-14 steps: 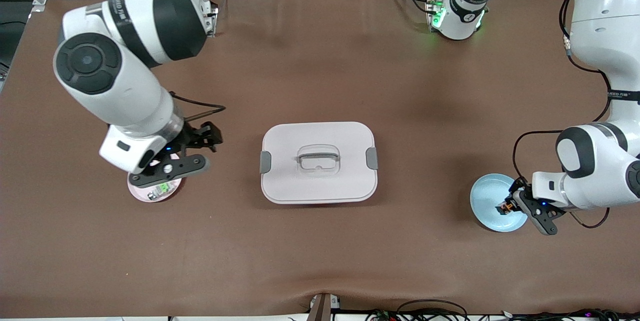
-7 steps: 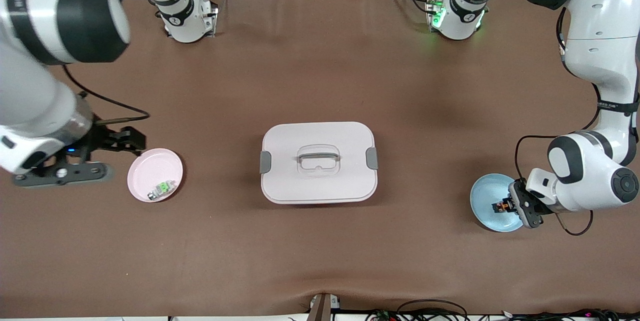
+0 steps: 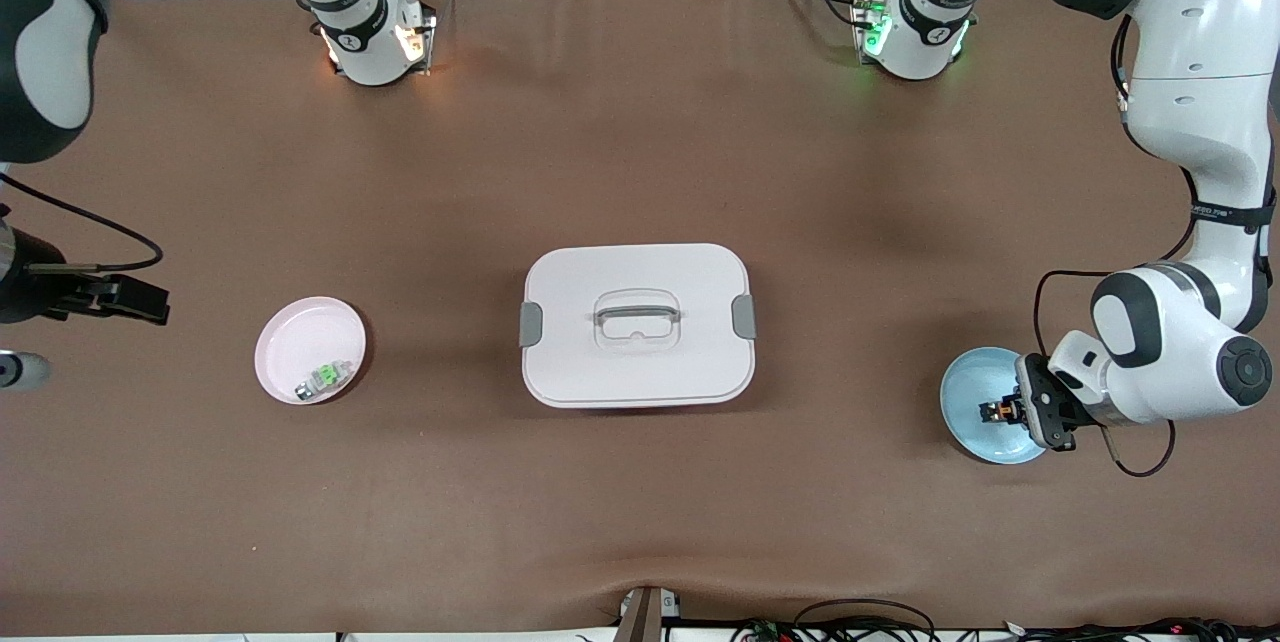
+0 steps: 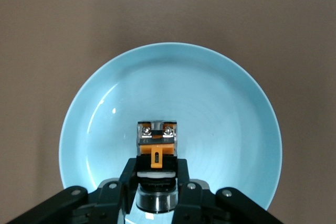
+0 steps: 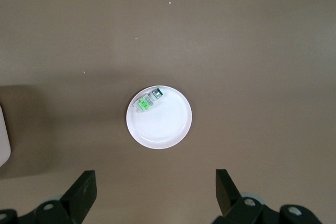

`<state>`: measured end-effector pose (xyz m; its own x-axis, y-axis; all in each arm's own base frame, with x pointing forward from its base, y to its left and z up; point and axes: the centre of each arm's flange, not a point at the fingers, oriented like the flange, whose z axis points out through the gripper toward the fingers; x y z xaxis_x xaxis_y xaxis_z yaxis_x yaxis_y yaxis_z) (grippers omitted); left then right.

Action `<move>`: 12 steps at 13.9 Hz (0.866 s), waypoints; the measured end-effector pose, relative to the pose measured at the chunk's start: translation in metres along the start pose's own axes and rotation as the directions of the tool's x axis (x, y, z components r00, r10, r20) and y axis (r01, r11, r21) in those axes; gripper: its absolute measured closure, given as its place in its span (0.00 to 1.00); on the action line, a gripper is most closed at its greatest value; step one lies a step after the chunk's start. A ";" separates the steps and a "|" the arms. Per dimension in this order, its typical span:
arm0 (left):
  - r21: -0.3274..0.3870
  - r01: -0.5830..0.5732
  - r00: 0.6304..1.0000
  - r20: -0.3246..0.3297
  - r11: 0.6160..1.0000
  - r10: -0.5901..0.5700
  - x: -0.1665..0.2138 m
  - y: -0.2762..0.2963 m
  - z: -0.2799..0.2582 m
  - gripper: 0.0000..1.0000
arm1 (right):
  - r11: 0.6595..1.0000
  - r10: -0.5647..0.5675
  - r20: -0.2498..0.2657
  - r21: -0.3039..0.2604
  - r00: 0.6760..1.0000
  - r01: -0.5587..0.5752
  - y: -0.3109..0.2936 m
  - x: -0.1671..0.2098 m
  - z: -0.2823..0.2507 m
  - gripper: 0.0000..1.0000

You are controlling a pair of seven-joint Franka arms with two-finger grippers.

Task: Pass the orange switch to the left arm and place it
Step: 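Lower the switch onto the blue plate while the right arm retracts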

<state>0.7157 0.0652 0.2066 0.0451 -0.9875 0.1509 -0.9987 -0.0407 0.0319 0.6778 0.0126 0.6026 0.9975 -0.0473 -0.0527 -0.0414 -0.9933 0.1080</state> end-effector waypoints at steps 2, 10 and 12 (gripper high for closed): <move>-0.007 -0.022 1.000 -0.001 1.000 0.022 -0.001 0.002 0.003 0.66 | 1.000 -0.002 0.007 0.001 1.000 0.002 -0.001 0.000 0.003 0.00; 0.012 0.170 0.983 -0.069 0.985 -0.169 0.006 -0.002 -0.008 0.00 | 1.000 0.017 0.020 0.001 1.000 -0.017 0.008 -0.009 -0.007 0.00; 0.027 0.309 0.949 -0.077 0.951 -0.306 0.012 -0.006 -0.026 0.00 | 1.000 0.025 0.005 0.006 1.000 -0.025 0.014 -0.016 -0.019 0.00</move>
<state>0.7226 0.0576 0.2338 0.3504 -0.9128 0.2099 -0.9362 -0.3479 0.0503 0.6626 0.0015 0.6239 0.9959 -0.0724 -0.0549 -0.0664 -0.9925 0.1028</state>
